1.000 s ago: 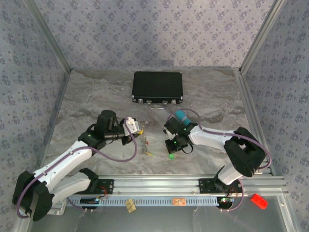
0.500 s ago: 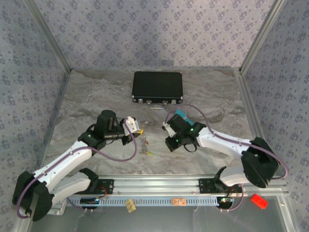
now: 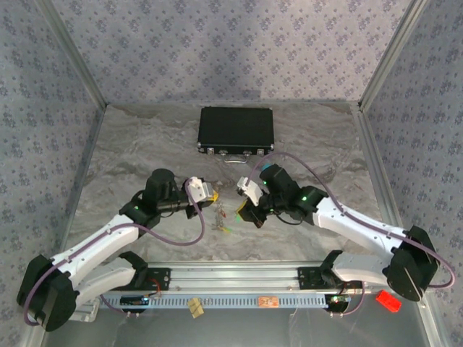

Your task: Put the keys on the keyring

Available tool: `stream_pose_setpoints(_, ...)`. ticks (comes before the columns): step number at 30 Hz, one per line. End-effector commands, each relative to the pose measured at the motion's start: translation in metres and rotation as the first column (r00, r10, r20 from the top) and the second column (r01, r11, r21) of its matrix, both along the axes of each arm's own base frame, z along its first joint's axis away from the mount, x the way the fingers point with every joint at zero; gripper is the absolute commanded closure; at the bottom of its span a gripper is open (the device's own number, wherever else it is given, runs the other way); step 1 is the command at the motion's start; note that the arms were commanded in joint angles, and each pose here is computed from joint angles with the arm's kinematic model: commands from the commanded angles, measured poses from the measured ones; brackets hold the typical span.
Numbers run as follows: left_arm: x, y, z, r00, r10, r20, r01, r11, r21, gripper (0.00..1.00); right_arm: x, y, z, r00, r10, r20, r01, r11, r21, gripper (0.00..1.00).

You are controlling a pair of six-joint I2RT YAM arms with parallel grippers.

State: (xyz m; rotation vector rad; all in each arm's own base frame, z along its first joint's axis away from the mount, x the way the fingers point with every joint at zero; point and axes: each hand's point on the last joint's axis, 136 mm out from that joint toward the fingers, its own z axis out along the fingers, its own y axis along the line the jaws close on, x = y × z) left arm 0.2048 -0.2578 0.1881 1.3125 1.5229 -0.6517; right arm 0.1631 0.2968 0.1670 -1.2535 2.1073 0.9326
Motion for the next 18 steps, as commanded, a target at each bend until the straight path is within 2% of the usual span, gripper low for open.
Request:
stream_pose_setpoints(1,-0.005,-0.008,0.013,0.999,-0.038,0.037,0.039,0.998,-0.049,1.0,-0.005,0.021,0.023,0.996,0.086,0.027,-0.088,0.993,0.08,1.0)
stream_pose_setpoints(9,-0.008,-0.009,0.012,0.997,-0.058,0.057,0.06,0.997,-0.037,1.0,0.01,0.027,0.031,0.998,0.037,0.047,-0.043,0.991,0.128,1.0)
stream_pose_setpoints(14,-0.013,-0.01,0.011,0.993,-0.084,0.081,0.086,0.996,-0.021,1.0,0.018,0.025,0.029,0.997,0.023,0.073,-0.03,0.996,0.085,1.0)
stream_pose_setpoints(18,-0.015,-0.01,0.011,0.99,-0.096,0.099,0.098,0.995,-0.014,1.0,0.02,0.026,0.035,0.998,0.038,0.05,-0.043,0.993,0.112,1.0)
